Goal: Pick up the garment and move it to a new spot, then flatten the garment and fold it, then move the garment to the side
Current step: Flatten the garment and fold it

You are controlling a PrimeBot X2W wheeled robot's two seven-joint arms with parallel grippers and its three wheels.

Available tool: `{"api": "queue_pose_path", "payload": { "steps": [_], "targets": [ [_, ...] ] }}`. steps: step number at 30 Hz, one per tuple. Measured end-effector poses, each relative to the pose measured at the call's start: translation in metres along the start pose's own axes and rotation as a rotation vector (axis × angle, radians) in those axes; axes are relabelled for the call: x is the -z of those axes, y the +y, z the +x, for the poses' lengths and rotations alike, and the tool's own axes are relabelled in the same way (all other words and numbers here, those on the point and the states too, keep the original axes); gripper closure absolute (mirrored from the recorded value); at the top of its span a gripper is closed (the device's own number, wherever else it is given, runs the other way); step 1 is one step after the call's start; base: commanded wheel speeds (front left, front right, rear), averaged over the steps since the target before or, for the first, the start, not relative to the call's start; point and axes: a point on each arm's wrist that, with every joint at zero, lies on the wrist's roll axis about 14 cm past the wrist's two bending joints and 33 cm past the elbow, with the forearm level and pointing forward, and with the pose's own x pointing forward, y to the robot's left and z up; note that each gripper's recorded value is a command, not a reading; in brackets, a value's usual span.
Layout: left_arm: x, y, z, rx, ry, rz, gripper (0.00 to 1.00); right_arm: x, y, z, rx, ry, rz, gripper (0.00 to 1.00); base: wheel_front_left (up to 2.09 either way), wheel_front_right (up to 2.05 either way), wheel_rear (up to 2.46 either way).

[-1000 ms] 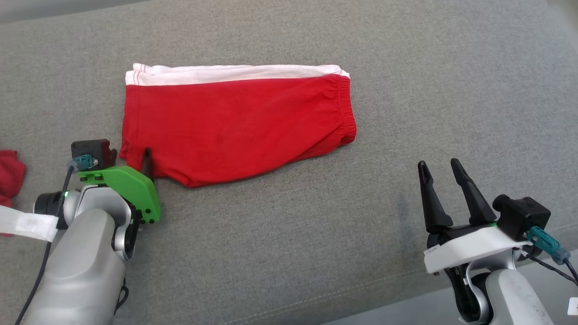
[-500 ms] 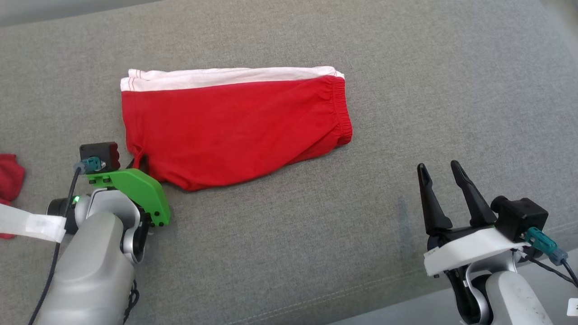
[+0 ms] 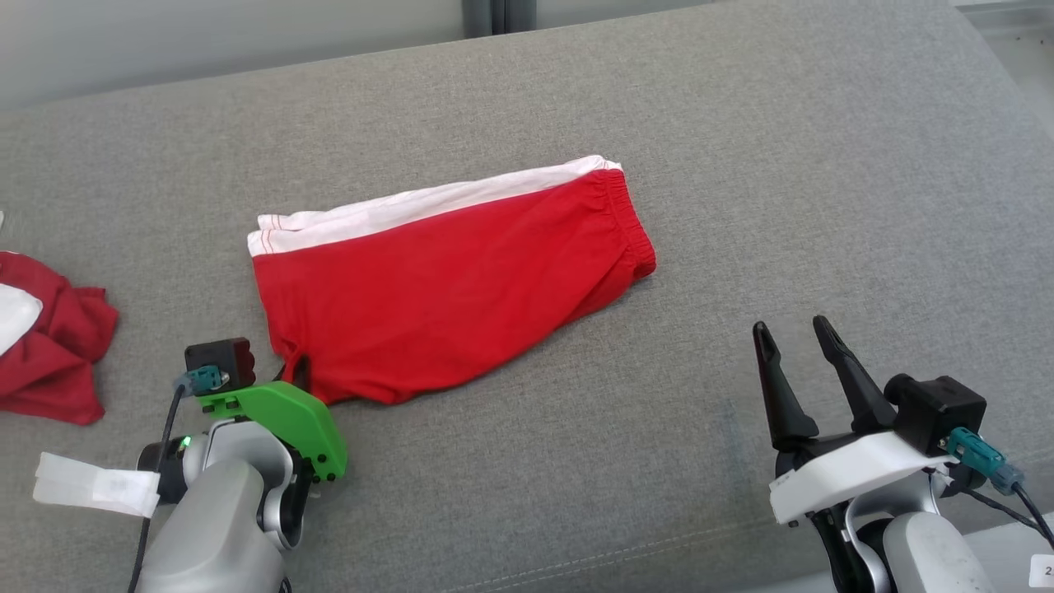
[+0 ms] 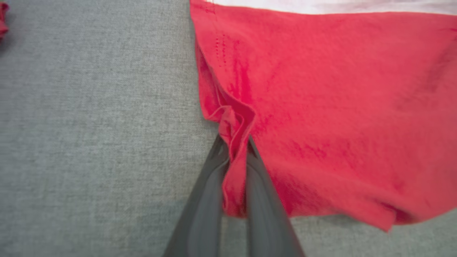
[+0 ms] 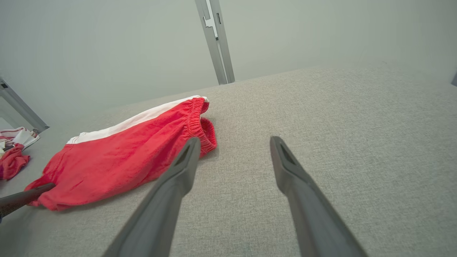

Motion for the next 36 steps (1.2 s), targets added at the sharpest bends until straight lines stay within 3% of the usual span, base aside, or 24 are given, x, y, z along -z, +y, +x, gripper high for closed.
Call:
{"api": "queue_pose_path", "payload": {
  "steps": [1,2,12,19,29,36],
  "targets": [
    [-0.001,0.001,-0.002,-0.002,-0.011,-0.001,0.64,0.0,0.002,0.0,-0.005,0.0,0.001,0.0,0.0,0.0,0.0],
    [-0.004,0.002,-0.004,-0.005,-0.029,-0.003,0.0,-0.001,0.003,0.001,-0.011,-0.001,0.002,0.0,0.0,0.0,0.0],
    [-0.058,0.01,-0.03,-0.025,-0.333,0.02,0.0,-0.006,0.008,0.001,-0.026,-0.017,0.009,0.0,0.0,0.0,0.0],
    [-0.096,0.007,-0.079,-0.037,-0.557,-0.026,0.0,-0.007,0.01,0.0,-0.033,-0.02,0.001,0.0,0.0,0.0,0.0],
    [-0.092,0.014,-0.152,-0.049,-0.705,-0.058,0.0,-0.007,0.028,0.002,-0.089,-0.033,-0.018,0.0,0.0,0.0,0.0],
    [-0.066,0.033,-0.175,-0.109,-0.686,-0.033,0.0,-0.007,0.039,0.004,-0.122,-0.041,-0.04,0.0,0.0,0.0,0.0]
  ]
}}
